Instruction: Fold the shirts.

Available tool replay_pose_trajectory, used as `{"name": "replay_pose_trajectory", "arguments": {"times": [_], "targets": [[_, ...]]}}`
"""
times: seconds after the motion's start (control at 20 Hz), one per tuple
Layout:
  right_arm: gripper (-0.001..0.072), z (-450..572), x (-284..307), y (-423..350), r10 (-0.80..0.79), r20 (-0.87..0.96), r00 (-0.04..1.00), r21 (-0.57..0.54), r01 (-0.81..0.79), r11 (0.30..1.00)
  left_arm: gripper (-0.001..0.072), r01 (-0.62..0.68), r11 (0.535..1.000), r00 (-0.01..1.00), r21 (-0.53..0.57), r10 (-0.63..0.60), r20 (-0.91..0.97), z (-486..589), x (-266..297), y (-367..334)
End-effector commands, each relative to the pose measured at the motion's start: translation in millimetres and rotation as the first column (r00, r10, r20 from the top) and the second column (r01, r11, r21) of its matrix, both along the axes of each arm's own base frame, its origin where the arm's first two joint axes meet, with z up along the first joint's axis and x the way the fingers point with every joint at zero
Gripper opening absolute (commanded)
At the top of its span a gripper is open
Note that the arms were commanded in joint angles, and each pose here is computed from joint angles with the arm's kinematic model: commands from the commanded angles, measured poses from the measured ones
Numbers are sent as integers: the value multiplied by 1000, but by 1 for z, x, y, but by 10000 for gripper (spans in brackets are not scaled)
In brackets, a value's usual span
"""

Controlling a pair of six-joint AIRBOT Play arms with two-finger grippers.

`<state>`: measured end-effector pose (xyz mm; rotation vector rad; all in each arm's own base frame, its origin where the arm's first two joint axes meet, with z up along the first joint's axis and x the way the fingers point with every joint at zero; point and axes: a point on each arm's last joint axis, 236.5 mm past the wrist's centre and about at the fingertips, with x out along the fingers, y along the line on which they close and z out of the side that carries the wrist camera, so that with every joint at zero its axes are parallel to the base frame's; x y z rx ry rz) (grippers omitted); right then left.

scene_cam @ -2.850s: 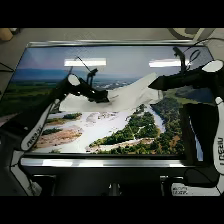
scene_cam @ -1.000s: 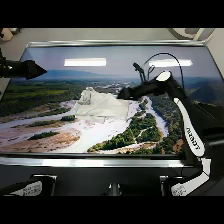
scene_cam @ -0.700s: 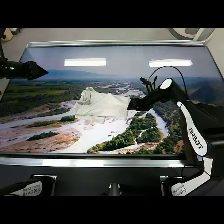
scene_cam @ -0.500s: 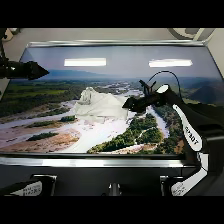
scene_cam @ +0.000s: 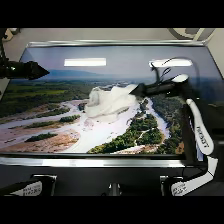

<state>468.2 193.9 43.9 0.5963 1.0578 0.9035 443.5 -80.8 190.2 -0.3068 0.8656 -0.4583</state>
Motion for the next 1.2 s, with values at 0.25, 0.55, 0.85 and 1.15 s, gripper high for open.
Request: {"name": "replay_pose_trajectory", "arguments": {"times": [0.25,0.55,0.85,1.15], "targets": [[23,170,-27,-246,-278,253,927,-272,344,899,26,-2,1000,1000,6,2,13,-5,8,1],[24,211,-72,-365,-533,299,791,-274,606,747,26,21,1000,1000,10,-21,9,-9,8,-6],[24,203,-143,-395,-590,203,782,-402,616,678,26,54,998,998,20,-55,37,-6,10,-21],[24,172,-186,-404,-665,118,738,-621,577,531,27,31,999,994,11,-32,108,1,28,-32]]}}
